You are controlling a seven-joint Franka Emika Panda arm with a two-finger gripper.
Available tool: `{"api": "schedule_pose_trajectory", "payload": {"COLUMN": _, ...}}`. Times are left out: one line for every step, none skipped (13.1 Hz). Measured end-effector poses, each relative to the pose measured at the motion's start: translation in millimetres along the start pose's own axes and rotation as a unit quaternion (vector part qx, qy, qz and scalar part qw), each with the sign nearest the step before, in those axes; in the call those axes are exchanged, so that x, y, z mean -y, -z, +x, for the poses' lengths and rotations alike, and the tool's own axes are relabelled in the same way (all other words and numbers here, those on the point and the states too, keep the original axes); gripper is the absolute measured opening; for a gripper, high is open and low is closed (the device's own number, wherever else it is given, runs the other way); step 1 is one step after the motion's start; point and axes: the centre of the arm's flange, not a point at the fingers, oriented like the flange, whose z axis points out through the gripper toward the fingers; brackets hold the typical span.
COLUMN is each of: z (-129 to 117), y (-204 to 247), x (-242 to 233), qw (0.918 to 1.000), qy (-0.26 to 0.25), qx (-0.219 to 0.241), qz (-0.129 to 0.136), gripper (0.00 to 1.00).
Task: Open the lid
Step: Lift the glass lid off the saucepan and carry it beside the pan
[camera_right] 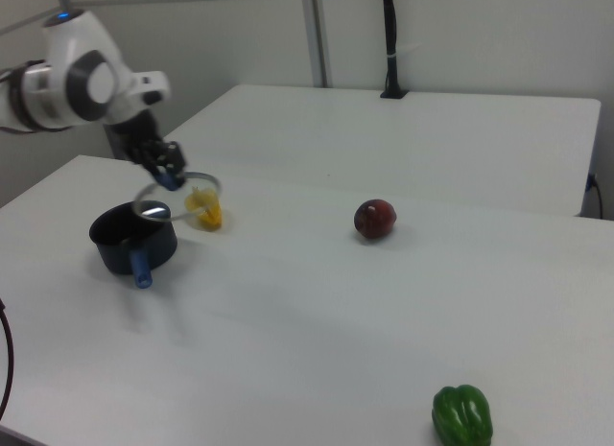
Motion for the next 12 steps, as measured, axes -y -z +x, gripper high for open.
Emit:
{"api": "schedule_pose_trajectory", "payload": {"z": 5, "y": -4, "x": -30, "qw": 0.9998, "qy": -0.021, "qx": 0.003, "qz": -0.008, "gripper": 0.60}}
{"api": "schedule_pose_trajectory", "payload": {"z": 7, "y": -13, "x": -60, "qw": 0.9990, "qy": -0.039, "qx": 0.011, "qz": -0.016, "gripper": 0.60}}
{"api": "schedule_pose_trajectory", "payload": {"z": 7, "y": -24, "x": -88, "qw": 0.9980, "qy": -0.054, "qx": 0.022, "qz": -0.024, "gripper": 0.60}}
{"api": "schedule_pose_trajectory", "payload": {"z": 4, "y": -36, "x": -114, "qw": 0.9969, "qy": -0.066, "qx": 0.032, "qz": -0.031, "gripper": 0.60}}
{"api": "schedule_pose_trajectory", "payload": {"z": 0, "y": -48, "x": -139, "qw": 0.9957, "qy": -0.076, "qx": 0.039, "qz": -0.036, "gripper": 0.60}}
{"api": "schedule_pose_trajectory", "payload": {"z": -4, "y": -60, "x": -160, "qw": 0.9948, "qy": -0.087, "qx": 0.037, "qz": -0.038, "gripper": 0.60}}
{"api": "schedule_pose_trajectory", "payload": {"z": -8, "y": -72, "x": -179, "qw": 0.9940, "qy": -0.098, "qx": 0.031, "qz": -0.039, "gripper": 0.60}}
{"api": "schedule_pose_trajectory", "payload": {"z": -13, "y": -83, "x": -194, "qw": 0.9934, "qy": -0.106, "qx": 0.023, "qz": -0.039, "gripper": 0.60}}
{"api": "schedule_pose_trajectory", "payload": {"z": -19, "y": -94, "x": -207, "qw": 0.9927, "qy": -0.113, "qx": 0.016, "qz": -0.038, "gripper": 0.60}}
{"api": "schedule_pose_trajectory", "payload": {"z": -26, "y": -104, "x": -217, "qw": 0.9920, "qy": -0.120, "qx": 0.012, "qz": -0.038, "gripper": 0.60}}
{"api": "schedule_pose_trajectory", "payload": {"z": -31, "y": -113, "x": -226, "qw": 0.9913, "qy": -0.126, "qx": 0.010, "qz": -0.039, "gripper": 0.60}}
{"api": "schedule_pose_trajectory", "payload": {"z": -35, "y": -120, "x": -234, "qw": 0.9905, "qy": -0.131, "qx": 0.010, "qz": -0.039, "gripper": 0.60}}
